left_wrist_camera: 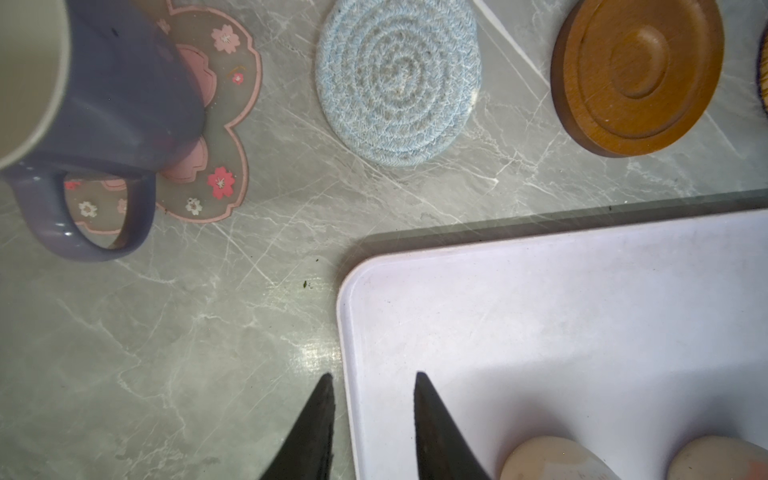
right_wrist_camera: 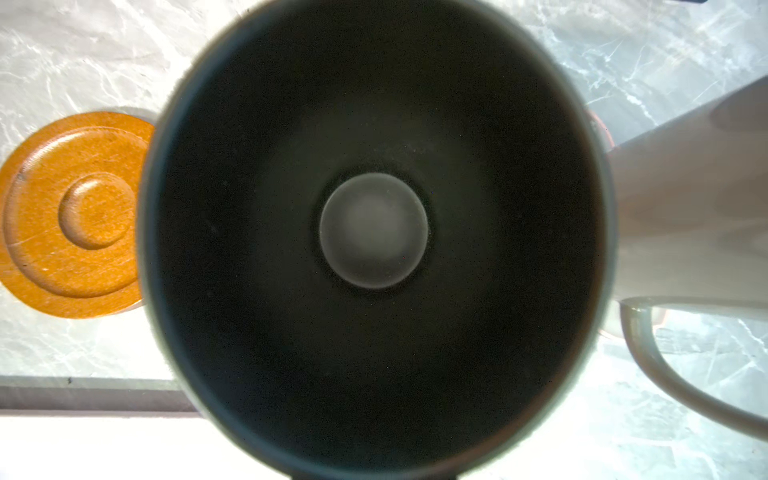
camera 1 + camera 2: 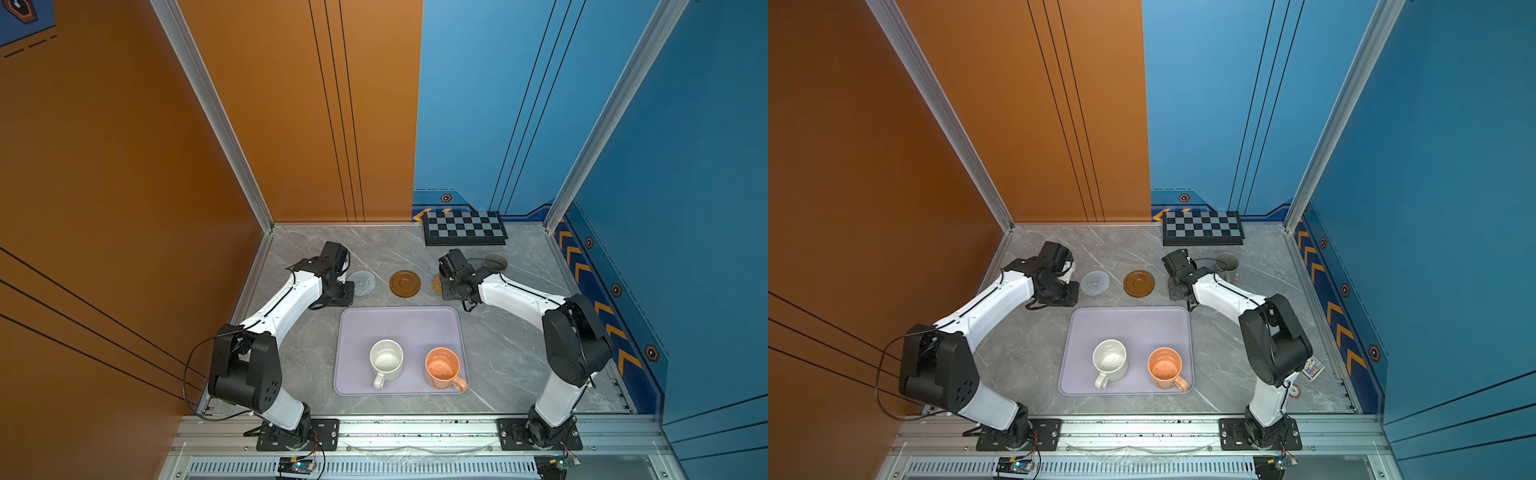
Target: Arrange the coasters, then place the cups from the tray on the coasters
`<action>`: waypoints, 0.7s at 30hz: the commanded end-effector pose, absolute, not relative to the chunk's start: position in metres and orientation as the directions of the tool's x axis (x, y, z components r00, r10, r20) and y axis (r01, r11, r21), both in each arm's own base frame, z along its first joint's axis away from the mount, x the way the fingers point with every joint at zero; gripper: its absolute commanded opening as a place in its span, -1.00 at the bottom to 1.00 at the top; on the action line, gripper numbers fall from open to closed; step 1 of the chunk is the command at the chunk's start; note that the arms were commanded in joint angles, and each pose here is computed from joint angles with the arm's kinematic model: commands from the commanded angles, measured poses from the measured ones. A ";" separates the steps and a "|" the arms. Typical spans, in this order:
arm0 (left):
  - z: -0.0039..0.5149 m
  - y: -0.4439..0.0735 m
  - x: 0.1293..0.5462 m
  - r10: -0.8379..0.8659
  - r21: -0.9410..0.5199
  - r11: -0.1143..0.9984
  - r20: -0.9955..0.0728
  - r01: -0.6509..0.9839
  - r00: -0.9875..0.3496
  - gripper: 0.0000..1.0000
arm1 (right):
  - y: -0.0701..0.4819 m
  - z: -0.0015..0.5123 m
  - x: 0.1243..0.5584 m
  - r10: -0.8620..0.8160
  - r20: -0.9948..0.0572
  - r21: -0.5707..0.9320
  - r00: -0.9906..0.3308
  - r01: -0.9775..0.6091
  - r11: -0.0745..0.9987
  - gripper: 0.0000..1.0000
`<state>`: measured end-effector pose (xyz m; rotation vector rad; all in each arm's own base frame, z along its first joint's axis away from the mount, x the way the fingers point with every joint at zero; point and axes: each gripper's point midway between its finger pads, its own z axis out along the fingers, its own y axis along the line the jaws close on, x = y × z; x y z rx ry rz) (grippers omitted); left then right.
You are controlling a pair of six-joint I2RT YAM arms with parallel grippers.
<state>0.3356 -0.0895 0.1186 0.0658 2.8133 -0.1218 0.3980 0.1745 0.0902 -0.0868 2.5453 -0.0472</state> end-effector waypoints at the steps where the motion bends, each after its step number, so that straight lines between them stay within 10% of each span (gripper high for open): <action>1: 0.123 -0.094 0.343 0.026 -0.088 0.994 -0.332 0.059 -0.943 -0.31 | 0.180 0.127 0.413 -0.020 -0.656 0.005 -0.754 -0.031 1.000 -1.00; 21: 0.116 -0.097 0.345 0.024 -0.093 0.994 -0.320 0.057 -0.947 -0.32 | 0.189 0.115 0.417 -0.025 -0.640 0.012 -0.768 -0.043 0.999 -1.00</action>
